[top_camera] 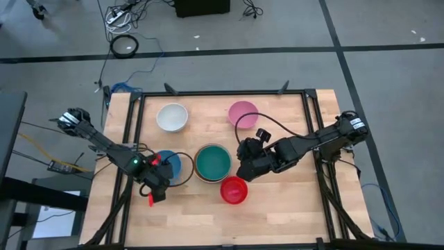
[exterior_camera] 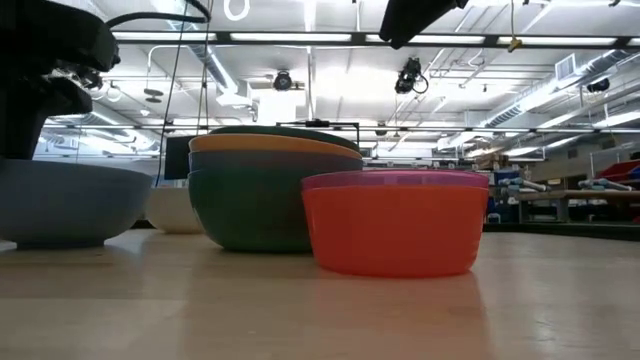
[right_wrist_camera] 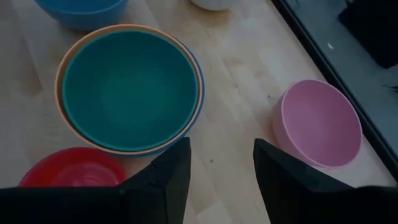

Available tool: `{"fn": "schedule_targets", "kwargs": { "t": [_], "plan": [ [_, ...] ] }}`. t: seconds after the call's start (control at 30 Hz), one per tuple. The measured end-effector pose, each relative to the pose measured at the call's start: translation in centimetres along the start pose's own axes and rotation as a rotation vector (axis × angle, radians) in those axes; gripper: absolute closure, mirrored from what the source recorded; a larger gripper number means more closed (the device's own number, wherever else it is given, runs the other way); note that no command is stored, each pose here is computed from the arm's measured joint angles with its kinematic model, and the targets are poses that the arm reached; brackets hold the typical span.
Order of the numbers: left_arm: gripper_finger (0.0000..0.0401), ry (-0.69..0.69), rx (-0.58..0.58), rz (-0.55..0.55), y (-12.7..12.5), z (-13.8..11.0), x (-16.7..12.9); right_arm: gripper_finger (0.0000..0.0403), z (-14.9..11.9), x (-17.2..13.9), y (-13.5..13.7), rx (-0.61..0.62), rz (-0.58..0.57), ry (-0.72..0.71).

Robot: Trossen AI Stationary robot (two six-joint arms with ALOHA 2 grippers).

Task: Nest bowls inside each other
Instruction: Stack the blue bowl on top of the green bowl

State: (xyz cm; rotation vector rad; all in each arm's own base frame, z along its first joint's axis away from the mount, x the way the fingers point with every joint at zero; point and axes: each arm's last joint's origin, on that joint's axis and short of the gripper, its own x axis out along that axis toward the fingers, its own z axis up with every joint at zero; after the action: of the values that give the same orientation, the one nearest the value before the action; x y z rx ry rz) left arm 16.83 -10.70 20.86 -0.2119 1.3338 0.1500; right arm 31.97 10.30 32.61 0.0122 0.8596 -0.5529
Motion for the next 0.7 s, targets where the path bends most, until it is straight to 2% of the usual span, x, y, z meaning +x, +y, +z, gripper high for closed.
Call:
{"fn": "schedule_targets", "kwargs": {
  "t": [0.23, 0.3, 0.47, 0.7],
  "plan": [
    [0.0268, 0.033, 0.035, 0.091, -0.4, 0.3, 1.7, 0.0241, 0.0, 0.0, 0.0, 0.001, 0.000, 0.000],
    [0.0291, 0.038, 0.039, 0.108, -0.5, 0.3, 2.1, 0.0241, 0.0, 0.0, 0.0, 0.000, 0.000, 0.000],
    [0.0384, 0.020, 0.039, 0.106, -0.7, 0.5, 2.3, 0.0241, 0.0, 0.0, 0.1, 0.000, 0.001, 0.000],
    [0.0395, -0.044, 0.053, 0.104, -1.0, 1.1, 1.9, 0.0241, 0.0, 0.0, 0.0, 0.000, 0.000, 0.000]
  ]
}}
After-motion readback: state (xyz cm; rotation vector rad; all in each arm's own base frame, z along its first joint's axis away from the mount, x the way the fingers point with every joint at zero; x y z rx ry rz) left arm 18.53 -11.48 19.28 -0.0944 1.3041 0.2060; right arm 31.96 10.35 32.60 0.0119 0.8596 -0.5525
